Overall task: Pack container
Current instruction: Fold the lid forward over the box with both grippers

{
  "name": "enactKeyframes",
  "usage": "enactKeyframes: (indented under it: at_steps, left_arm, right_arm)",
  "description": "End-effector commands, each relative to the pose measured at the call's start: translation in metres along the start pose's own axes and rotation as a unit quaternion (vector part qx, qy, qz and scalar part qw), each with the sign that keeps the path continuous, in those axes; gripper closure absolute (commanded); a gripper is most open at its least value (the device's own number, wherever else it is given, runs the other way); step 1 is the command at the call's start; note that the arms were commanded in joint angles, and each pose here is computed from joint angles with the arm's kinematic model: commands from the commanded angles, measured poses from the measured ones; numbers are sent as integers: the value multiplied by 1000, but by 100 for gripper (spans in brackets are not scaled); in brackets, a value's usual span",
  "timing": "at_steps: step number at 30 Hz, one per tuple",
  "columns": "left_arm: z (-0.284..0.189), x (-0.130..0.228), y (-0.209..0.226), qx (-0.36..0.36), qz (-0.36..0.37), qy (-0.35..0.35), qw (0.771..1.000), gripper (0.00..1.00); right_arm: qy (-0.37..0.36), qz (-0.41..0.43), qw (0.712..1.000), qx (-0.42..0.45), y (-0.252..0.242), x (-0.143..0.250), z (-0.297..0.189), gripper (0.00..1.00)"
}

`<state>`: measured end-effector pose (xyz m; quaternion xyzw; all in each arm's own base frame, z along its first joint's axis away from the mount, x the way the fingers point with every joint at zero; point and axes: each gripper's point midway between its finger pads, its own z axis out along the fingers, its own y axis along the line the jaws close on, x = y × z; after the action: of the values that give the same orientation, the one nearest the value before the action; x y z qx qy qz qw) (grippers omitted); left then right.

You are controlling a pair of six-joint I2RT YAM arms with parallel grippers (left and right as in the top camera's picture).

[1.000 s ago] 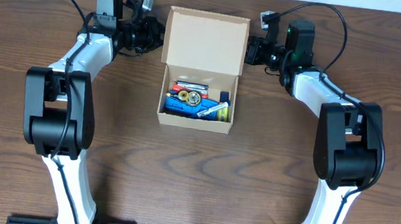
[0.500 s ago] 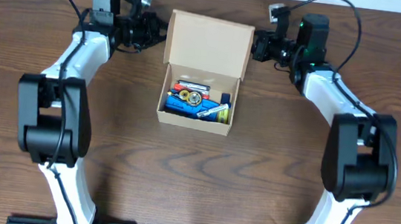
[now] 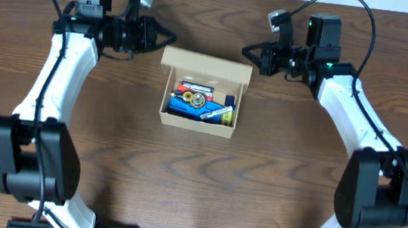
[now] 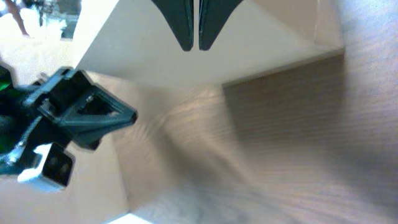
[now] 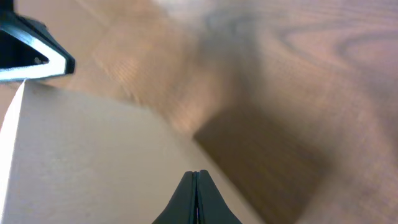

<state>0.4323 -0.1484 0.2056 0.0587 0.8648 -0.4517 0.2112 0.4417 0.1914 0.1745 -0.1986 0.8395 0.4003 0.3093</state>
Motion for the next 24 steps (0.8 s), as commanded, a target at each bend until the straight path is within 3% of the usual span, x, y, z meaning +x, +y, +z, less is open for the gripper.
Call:
enactKeyframes:
  at_steps: [1, 10, 24]
  left_arm:
    - [-11, 17, -5, -57, 82, 22, 995, 94]
    - [-21, 92, 22, -214, 60, 165, 961, 94]
    - [-2, 126, 47, -232, 59, 201, 950, 94]
  right_arm:
    - [28, -59, 998, 8, 26, 9, 0, 99]
    - [179, -33, 979, 95, 34, 84, 12, 99]
    - [243, 2, 964, 103, 58, 122, -2, 99]
